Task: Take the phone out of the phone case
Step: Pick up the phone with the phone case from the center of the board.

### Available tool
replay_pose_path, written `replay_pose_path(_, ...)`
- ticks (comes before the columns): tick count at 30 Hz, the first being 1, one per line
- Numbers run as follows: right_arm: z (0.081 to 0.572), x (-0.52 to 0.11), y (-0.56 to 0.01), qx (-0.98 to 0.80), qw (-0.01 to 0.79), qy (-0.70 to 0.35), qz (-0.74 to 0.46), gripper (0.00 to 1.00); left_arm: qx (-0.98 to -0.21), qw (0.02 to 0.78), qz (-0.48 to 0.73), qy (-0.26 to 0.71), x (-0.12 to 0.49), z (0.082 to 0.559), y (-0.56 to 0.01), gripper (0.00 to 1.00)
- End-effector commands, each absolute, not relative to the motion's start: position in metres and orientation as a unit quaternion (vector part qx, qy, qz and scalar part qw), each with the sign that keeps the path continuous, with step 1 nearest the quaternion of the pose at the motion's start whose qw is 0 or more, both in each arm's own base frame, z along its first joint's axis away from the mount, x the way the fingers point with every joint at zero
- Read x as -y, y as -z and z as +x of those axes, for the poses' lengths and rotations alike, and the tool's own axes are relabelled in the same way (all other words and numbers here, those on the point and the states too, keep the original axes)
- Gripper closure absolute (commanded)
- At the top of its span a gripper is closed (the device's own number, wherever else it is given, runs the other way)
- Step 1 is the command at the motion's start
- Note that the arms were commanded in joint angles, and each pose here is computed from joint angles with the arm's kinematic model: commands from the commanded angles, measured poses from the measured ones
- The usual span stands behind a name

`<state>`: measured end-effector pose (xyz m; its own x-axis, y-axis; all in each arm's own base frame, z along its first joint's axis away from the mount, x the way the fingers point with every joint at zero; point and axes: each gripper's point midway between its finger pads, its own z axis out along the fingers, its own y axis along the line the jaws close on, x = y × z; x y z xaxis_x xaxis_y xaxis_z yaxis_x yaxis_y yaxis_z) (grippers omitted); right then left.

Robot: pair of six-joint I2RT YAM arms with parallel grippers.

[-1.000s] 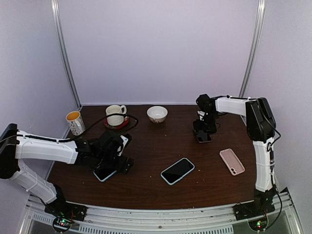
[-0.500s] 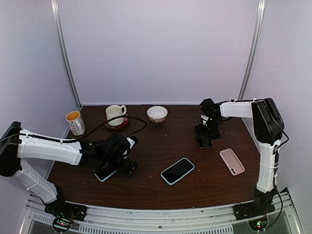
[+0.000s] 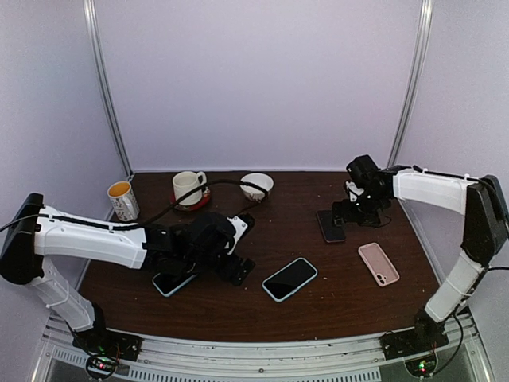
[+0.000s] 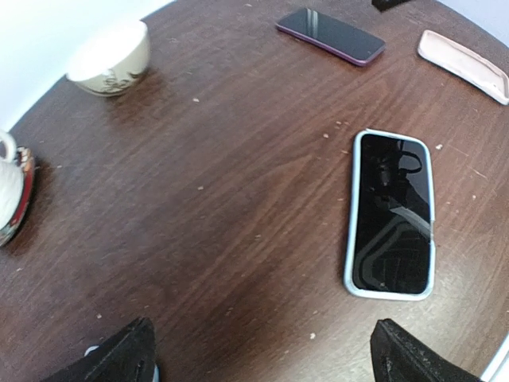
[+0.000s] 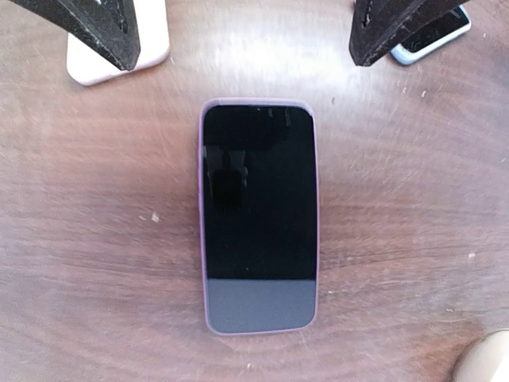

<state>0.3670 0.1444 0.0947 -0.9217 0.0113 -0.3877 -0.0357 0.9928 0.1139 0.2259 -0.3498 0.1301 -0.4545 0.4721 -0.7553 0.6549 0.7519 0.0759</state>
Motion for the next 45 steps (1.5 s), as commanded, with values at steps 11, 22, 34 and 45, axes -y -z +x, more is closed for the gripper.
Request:
replay_pose_path(11, 0.304, -0.144, -0.109, -0.949, 0.289, -0.123, 0.002, 0.0, -0.853, 0.263, 0.416, 0.174, 0.423, 0.2, -0.106, 0.02)
replay_pose_path(22, 0.304, -0.143, -0.109, -0.911, 0.395, -0.123, 0.005, 0.0, -0.877, 0.178, 0.428, 0.127, 0.443, 0.192, -0.062, 0.03)
replay_pose_path(34, 0.305, -0.149, -0.102, -0.912, 0.389, -0.131, -0.006, 0.0, -0.878, 0.139, 0.447, 0.1, 0.456, 0.194, -0.037, 0.02)
replay_pose_path(45, 0.305, -0.152, -0.1, -0.914, 0.383, -0.135, -0.012, 0.0, -0.874, 0.12, 0.462, 0.09, 0.462, 0.194, -0.018, 0.02)
